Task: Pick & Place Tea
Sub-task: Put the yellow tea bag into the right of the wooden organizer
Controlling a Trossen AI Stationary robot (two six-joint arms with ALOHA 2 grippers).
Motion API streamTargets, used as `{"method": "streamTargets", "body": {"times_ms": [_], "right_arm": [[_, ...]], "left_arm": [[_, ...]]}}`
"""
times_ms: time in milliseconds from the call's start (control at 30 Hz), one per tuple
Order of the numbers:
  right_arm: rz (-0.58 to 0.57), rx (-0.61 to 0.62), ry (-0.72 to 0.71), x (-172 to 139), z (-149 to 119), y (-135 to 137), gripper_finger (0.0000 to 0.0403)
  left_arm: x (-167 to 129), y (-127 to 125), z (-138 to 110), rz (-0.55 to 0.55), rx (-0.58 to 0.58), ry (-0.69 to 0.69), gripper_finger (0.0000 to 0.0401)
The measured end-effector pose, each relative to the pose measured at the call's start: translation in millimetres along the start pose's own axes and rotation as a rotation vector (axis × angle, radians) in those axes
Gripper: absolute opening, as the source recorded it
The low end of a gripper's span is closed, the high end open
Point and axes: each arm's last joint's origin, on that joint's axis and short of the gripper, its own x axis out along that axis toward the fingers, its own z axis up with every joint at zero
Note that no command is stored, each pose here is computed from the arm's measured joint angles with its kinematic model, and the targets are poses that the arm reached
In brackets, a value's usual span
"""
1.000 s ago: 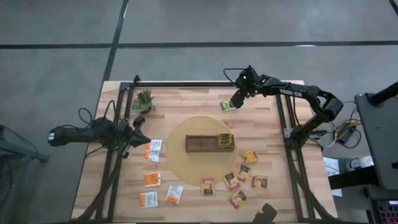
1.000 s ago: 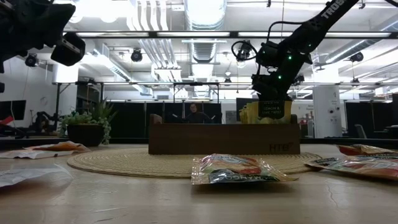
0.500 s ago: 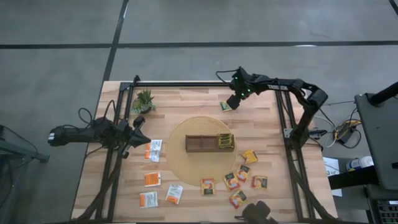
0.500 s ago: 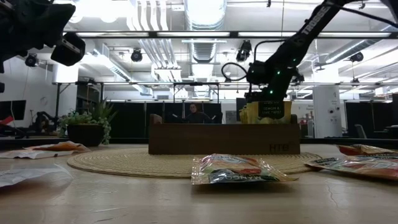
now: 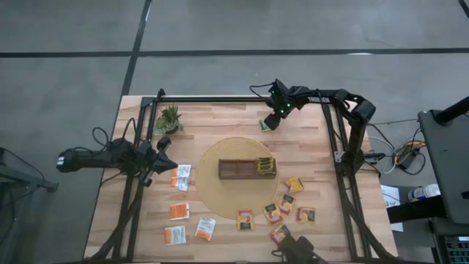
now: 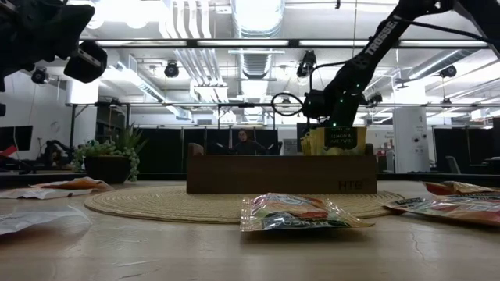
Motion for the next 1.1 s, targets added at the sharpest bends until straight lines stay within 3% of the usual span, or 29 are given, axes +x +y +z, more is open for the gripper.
{"method": "streamTargets", "body": {"times_ms": [200, 500, 833, 1100], "right_arm": [[-0.047, -0.01, 0.058, 4.1, 4.4, -2.0, 0.0139], [-0.093, -0.076, 0.069, -1.8, 6.1, -3.1, 0.0016], [-0.273, -0.126, 0.038, -28.5, 7.1, 0.7, 0.0008], [-0.372, -0.25, -0.05, -58.2, 5.4, 31.2, 0.0008]], "left_arm": [[0.0, 0.0, 0.1, 0.0, 0.0, 0.0, 0.0], [0.0, 0.0, 0.0, 0.0, 0.0, 0.0, 0.0], [0.0, 0.0, -0.1, 0.0, 0.0, 0.0, 0.0], [0.0, 0.0, 0.0, 0.0, 0.0, 0.0, 0.0]]}}
